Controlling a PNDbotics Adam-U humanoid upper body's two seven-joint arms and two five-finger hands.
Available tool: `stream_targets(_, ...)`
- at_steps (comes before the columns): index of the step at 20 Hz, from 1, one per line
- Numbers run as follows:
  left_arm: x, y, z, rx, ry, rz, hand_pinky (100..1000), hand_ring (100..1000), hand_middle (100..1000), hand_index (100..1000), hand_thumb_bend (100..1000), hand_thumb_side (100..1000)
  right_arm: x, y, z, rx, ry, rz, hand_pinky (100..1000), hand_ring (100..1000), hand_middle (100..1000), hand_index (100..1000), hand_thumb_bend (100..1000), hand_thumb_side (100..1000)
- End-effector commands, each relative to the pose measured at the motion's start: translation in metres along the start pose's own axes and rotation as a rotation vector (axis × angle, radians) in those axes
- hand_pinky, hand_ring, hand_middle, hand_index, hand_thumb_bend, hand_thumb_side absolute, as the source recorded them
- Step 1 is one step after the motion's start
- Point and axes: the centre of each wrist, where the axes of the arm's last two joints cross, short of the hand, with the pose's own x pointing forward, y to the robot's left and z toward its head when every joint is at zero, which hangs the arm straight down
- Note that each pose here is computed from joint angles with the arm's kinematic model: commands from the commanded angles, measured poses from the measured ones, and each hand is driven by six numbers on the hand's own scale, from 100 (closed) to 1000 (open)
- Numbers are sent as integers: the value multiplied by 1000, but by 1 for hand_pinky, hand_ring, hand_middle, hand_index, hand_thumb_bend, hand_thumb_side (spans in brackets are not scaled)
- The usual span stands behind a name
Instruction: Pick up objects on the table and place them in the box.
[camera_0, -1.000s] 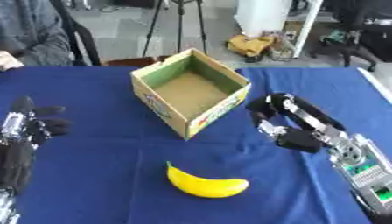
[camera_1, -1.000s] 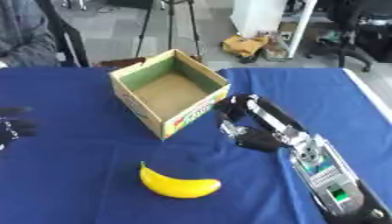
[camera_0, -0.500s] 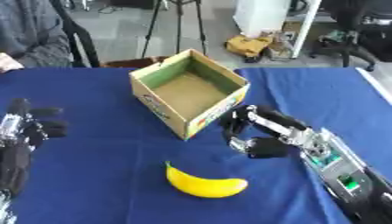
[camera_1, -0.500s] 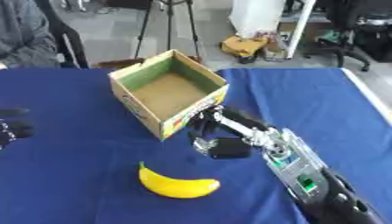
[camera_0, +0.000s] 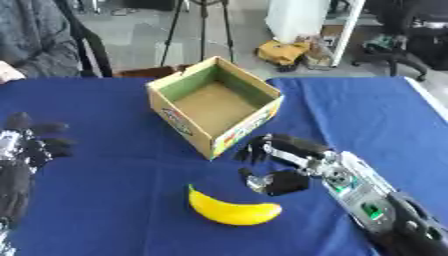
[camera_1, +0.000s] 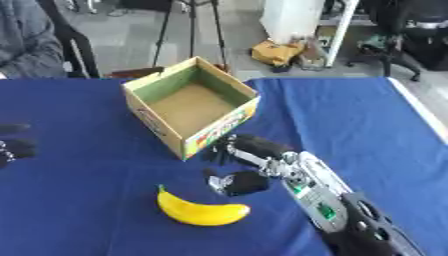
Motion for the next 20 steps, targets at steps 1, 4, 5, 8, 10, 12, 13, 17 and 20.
stream_targets(1, 6, 2, -2, -11, -20, -12, 693, 657, 712, 694, 289, 1000, 1, -6, -3, -5, 11, 79, 671, 682, 711, 830, 100, 750)
stream_targets(4, 6, 2, -2, -11, -20, -12, 693, 657, 712, 693, 289, 1000, 0, -1, -5, 7, 21, 103, 673, 685, 715, 831, 100, 759)
stream_targets(5, 6, 2, -2, -11, -20, -12, 693, 657, 712, 693, 289, 1000, -1, 0, -6, 11, 23, 107, 674, 686, 716, 831, 100, 759)
stream_targets(8, 6, 2, -2, -12, -19, -11, 694, 657, 712, 693, 289, 1000, -2, 4, -7, 20, 27, 112, 674, 685, 715, 830, 100, 759)
stream_targets(10, 6, 2, -2, -12, -19, -11, 694, 656, 712, 693, 288, 1000, -2, 6, -8, 26, 26, 118, 676, 688, 719, 831, 100, 769)
stream_targets(12, 6, 2, -2, -12, -18, -11, 694, 656, 712, 693, 288, 1000, -1, 7, -9, 34, 24, 131, 677, 691, 721, 833, 100, 772)
stream_targets(13, 6, 2, -2, -12, -18, -11, 694, 656, 712, 693, 288, 1000, -1, 8, -10, 38, 24, 140, 679, 693, 724, 834, 100, 774)
stream_targets(17, 5, 2, -1, -12, -17, -11, 695, 656, 712, 694, 287, 1000, 0, 11, -11, 49, 27, 167, 690, 712, 734, 841, 102, 797)
stream_targets(20, 5, 2, -1, -12, -17, -11, 696, 656, 712, 694, 288, 1000, 2, 13, -12, 65, 23, 189, 704, 728, 743, 852, 232, 826)
